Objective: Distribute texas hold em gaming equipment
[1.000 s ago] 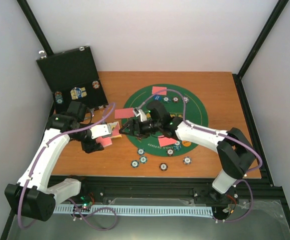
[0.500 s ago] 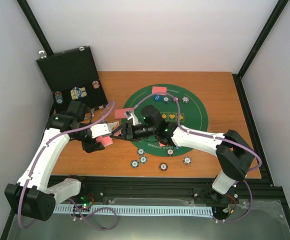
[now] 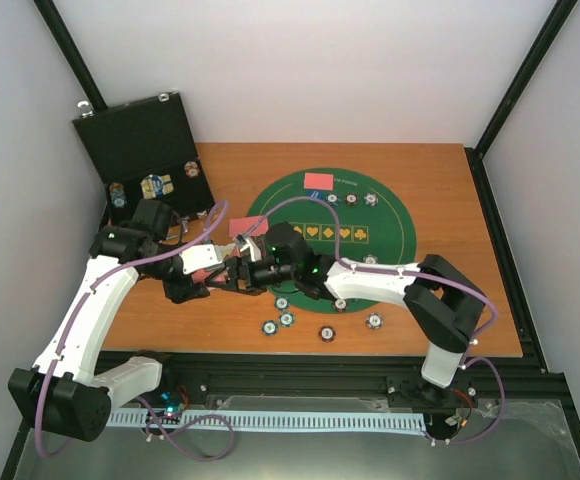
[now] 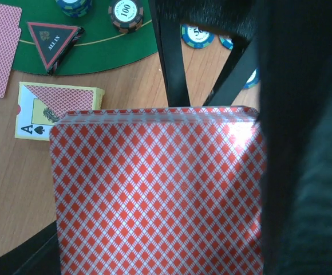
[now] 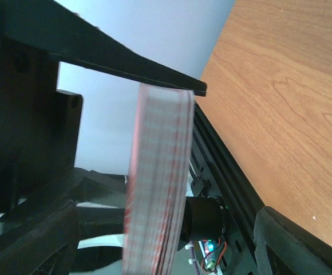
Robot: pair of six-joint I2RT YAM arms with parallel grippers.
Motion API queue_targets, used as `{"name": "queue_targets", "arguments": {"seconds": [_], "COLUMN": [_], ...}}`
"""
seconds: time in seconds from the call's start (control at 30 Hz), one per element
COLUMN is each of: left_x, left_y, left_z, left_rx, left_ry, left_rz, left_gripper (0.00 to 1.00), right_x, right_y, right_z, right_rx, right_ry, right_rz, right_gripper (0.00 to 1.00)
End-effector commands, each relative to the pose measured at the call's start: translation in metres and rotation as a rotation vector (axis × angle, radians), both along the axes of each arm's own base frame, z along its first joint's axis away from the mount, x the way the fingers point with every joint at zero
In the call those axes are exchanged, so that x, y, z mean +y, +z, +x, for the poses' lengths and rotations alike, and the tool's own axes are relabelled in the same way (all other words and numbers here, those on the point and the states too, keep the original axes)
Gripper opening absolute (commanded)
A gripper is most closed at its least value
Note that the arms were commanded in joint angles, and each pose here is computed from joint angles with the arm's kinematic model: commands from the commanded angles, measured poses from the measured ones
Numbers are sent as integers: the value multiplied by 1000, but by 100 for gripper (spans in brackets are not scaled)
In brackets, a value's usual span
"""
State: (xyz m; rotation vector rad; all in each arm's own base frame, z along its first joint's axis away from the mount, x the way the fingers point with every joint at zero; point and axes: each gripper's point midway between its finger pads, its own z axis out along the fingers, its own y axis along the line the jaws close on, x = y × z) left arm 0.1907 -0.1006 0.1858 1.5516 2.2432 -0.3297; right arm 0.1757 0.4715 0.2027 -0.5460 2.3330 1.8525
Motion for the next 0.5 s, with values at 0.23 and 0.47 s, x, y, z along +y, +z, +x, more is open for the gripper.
{"name": "queue_targets", "arguments": {"seconds": [0.23, 0.47], "left_x": [-4, -3], "left_y": [16, 13], "left_z": [-3, -5], "left_rx": [-22, -20], "left_ry": [-10, -14], "left_rz": [-29, -18], "left_gripper": [30, 30], "right_x": [33, 44], "right_y": [-2, 5], "right_z": [3, 7], "right_rx": [61, 79], "right_ry": [11, 17], "right_rz": [75, 100], "right_gripper": [82, 82]}}
